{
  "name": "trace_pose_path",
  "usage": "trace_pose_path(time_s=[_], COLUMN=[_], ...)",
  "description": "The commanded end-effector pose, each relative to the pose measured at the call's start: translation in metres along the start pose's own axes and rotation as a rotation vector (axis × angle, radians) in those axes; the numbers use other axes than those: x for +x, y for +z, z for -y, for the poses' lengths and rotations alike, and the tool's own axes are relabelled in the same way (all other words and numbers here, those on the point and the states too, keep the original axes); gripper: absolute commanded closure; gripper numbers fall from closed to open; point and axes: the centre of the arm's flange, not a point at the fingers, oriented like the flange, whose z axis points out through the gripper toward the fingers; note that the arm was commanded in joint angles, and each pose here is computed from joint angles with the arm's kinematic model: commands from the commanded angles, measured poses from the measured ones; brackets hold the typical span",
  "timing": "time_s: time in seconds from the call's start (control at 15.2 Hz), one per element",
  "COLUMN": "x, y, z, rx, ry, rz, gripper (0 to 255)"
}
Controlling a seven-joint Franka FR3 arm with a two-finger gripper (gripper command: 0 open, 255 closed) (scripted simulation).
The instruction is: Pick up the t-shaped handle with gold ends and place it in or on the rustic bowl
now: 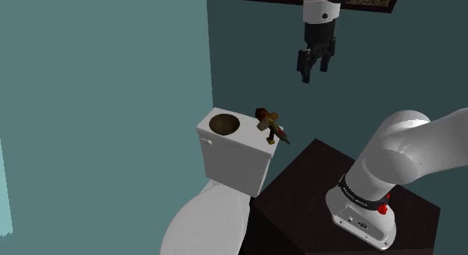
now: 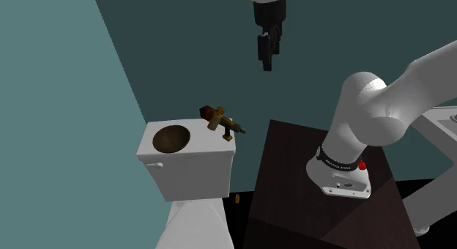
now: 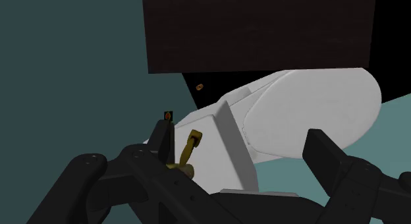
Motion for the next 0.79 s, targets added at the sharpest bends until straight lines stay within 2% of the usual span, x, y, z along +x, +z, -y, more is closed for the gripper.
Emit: trace_pose_path(time_s=[0.0,0.73], x=[0.0,0.099], y=[0.0,0.107], z=[0.0,-0.035], rx=[0.0,0.065], ry=[0.0,0.058], rz=[0.0,0.03], gripper=[0,0])
